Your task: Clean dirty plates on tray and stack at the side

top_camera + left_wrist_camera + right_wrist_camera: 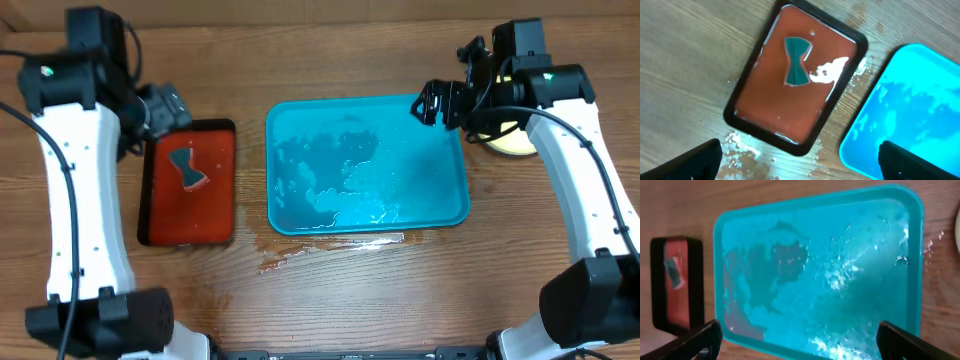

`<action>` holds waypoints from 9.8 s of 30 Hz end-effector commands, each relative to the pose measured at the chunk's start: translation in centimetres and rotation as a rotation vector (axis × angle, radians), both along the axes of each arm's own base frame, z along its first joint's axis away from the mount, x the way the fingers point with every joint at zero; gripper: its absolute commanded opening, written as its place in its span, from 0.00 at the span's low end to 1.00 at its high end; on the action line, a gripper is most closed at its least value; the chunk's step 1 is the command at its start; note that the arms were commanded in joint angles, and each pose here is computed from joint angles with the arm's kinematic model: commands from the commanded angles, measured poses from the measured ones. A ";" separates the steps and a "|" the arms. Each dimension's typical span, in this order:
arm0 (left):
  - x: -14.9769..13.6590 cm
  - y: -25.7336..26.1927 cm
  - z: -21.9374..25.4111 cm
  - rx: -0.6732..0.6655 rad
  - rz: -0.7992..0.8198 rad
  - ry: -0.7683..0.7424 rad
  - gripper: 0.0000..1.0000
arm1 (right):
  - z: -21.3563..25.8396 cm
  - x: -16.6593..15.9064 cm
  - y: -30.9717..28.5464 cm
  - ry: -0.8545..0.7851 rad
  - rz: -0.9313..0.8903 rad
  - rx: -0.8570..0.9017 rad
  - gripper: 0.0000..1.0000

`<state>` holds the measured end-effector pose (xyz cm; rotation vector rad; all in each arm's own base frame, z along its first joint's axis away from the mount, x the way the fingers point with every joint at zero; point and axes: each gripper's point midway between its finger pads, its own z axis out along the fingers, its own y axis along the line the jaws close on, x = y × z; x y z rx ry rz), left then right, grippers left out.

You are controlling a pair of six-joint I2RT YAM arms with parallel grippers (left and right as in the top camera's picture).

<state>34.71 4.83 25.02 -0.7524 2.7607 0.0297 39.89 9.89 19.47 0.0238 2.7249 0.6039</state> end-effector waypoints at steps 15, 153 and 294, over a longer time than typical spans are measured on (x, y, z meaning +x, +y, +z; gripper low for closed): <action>-7.4 -1.9 -4.2 0.058 0.008 -0.287 1.00 | 7.1 -4.9 -1.0 -0.224 0.062 -0.055 1.00; -6.9 -1.9 -5.7 0.057 0.006 -0.230 0.99 | -2.4 -15.5 -6.8 -1.165 -0.230 -0.166 1.00; -10.2 -6.9 -9.4 0.278 -0.486 -1.202 1.00 | -2.4 -15.5 -6.8 -1.165 -0.230 -0.166 1.00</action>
